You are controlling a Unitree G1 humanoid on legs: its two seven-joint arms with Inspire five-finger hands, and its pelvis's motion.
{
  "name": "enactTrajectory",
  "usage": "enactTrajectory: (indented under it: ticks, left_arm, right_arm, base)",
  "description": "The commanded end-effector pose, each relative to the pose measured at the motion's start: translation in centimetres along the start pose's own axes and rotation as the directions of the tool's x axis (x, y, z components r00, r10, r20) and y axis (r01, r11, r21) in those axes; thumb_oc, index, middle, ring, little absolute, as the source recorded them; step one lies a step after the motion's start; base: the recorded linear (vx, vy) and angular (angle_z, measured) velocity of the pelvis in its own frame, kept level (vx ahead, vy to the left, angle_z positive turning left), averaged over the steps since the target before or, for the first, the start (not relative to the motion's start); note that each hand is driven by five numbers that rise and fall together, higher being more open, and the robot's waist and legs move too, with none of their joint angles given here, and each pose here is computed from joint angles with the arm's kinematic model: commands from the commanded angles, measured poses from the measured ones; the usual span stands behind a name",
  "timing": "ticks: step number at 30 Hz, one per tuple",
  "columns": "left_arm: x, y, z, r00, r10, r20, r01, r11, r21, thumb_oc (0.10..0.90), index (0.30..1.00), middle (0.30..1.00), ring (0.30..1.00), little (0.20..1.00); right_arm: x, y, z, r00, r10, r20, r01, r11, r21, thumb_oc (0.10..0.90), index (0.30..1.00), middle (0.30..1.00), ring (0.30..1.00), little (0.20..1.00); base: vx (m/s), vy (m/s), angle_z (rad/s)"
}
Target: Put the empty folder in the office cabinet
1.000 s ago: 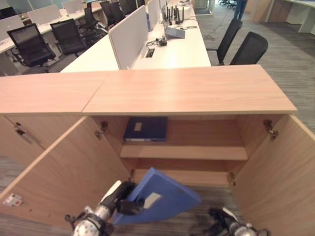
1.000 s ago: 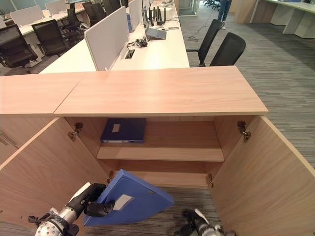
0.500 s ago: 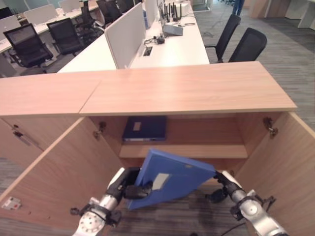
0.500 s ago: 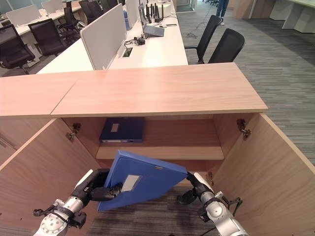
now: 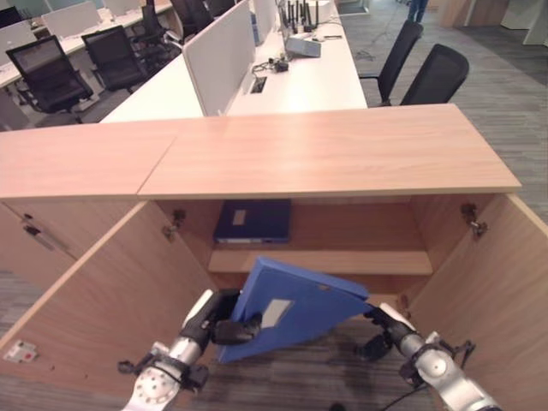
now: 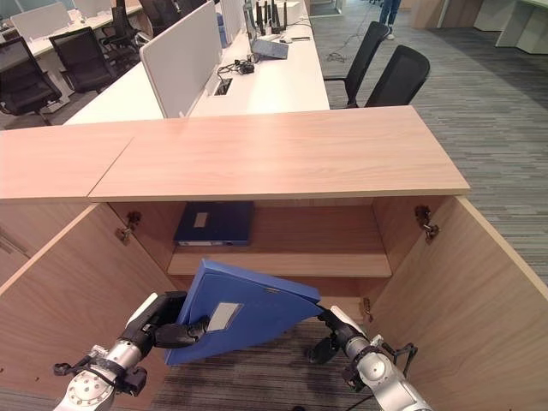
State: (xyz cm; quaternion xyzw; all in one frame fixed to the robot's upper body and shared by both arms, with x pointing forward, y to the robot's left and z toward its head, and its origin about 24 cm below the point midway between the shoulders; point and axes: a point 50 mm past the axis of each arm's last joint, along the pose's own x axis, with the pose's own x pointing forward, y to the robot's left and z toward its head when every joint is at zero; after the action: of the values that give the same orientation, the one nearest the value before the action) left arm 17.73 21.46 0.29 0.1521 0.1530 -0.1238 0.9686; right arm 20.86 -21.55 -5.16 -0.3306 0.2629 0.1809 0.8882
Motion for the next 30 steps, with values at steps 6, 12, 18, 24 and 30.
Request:
enactTrajectory:
  ticks: [6,12,18,24,30]
  left_arm:
    - [0.4,1.9,5.5,0.958,-0.013,0.287,-0.032,0.988,0.151,0.4,0.3,0.3,0.3,0.3]
    - [-0.9,3.5,5.0,0.965,0.047,0.26,-0.095,0.98,0.176,0.4,0.3,0.3,0.3,0.3]
    - [-0.6,3.3,5.6,0.959,0.03,0.281,-0.088,0.977,0.195,0.4,0.3,0.3,0.3,0.3]
    - [-0.2,2.9,6.1,0.954,0.016,0.298,-0.08,0.975,0.205,0.4,0.3,0.3,0.3,0.3]
    - [0.4,2.4,7.1,0.941,-0.02,0.339,-0.064,0.97,0.234,0.4,0.3,0.3,0.3,0.3]
  right_arm:
    - [0.9,-2.1,2.6,0.987,-0.091,0.132,0.091,0.996,0.008,0.8,0.9,0.9,0.9,0.9]
    - [-0.4,-4.9,-0.6,0.978,-0.211,-0.004,0.211,0.978,-0.011,0.8,0.9,0.9,0.9,0.9]
    - [-1.0,-6.7,0.7,0.959,-0.278,0.057,0.282,0.957,-0.071,0.8,0.9,0.9,0.9,0.9]
    - [-0.9,-7.0,3.3,0.945,-0.285,0.16,0.303,0.947,-0.103,0.8,0.9,0.9,0.9,0.9]
    - [-0.7,-6.2,7.3,0.915,-0.234,0.328,0.275,0.958,-0.081,0.8,0.9,0.9,0.9,0.9]
  base:
    - [0.0,0.001,0.02]
    - [0.0,0.006,0.07]
    - [0.0,0.0,0.0]
    - [0.0,0.0,0.0]
    - [0.0,0.0,0.0]
